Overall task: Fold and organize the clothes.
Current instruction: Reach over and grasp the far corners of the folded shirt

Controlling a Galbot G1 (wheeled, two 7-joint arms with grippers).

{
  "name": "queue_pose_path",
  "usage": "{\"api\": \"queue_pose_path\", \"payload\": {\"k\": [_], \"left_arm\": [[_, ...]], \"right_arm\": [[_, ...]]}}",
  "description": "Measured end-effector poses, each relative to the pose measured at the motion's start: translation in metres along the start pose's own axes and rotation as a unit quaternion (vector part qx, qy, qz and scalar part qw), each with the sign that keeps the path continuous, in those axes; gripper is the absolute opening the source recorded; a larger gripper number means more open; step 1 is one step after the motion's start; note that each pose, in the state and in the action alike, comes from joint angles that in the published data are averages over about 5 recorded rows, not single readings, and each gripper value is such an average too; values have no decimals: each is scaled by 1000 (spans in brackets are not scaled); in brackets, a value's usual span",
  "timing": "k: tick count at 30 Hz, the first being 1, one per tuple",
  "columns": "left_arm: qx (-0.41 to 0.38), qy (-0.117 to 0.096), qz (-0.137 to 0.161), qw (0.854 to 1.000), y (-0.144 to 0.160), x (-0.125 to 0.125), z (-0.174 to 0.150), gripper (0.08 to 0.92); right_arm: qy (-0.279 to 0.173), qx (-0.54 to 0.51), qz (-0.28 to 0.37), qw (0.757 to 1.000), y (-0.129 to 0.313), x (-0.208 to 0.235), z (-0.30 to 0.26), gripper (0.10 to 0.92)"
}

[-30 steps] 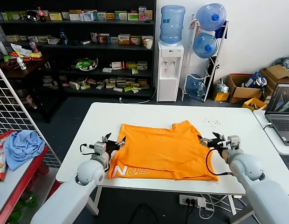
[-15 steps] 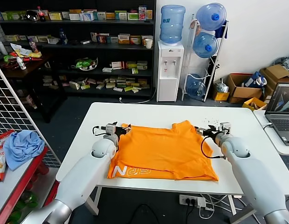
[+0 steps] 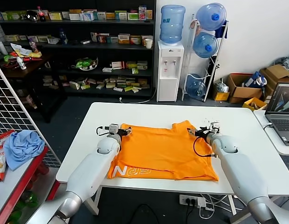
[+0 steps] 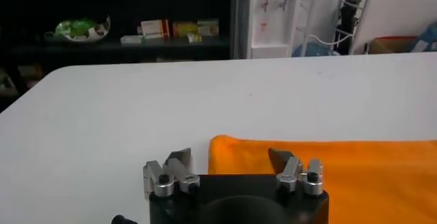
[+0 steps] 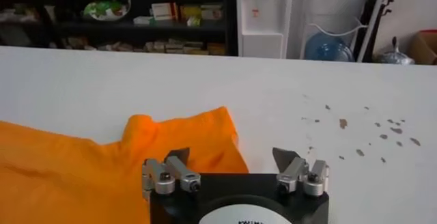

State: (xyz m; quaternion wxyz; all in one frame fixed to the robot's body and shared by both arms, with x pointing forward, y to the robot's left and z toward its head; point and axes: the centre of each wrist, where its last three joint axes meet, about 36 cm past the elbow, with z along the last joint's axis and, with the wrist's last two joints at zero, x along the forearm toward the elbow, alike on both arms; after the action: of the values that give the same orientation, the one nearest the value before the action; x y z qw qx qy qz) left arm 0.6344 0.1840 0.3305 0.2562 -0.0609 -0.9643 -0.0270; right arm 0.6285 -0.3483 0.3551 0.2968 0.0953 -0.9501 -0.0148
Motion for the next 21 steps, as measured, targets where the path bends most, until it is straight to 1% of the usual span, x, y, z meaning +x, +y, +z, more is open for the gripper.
{"api": "queue_pose_path", "payload": {"k": [12,18,21], "left_arm": [[2,3,7,1000,1,6,9,360],[-3,-5,10,1000,2,14,15,187],[-7,-12,13,1000,4,19,18,116]], "right_arm": [[1,-11,-5,1000,6,-8,4,345],[-11,-9,-8,1000,6,-5,8,176],[-20,-4,-7,1000,7,0,9,129]]}}
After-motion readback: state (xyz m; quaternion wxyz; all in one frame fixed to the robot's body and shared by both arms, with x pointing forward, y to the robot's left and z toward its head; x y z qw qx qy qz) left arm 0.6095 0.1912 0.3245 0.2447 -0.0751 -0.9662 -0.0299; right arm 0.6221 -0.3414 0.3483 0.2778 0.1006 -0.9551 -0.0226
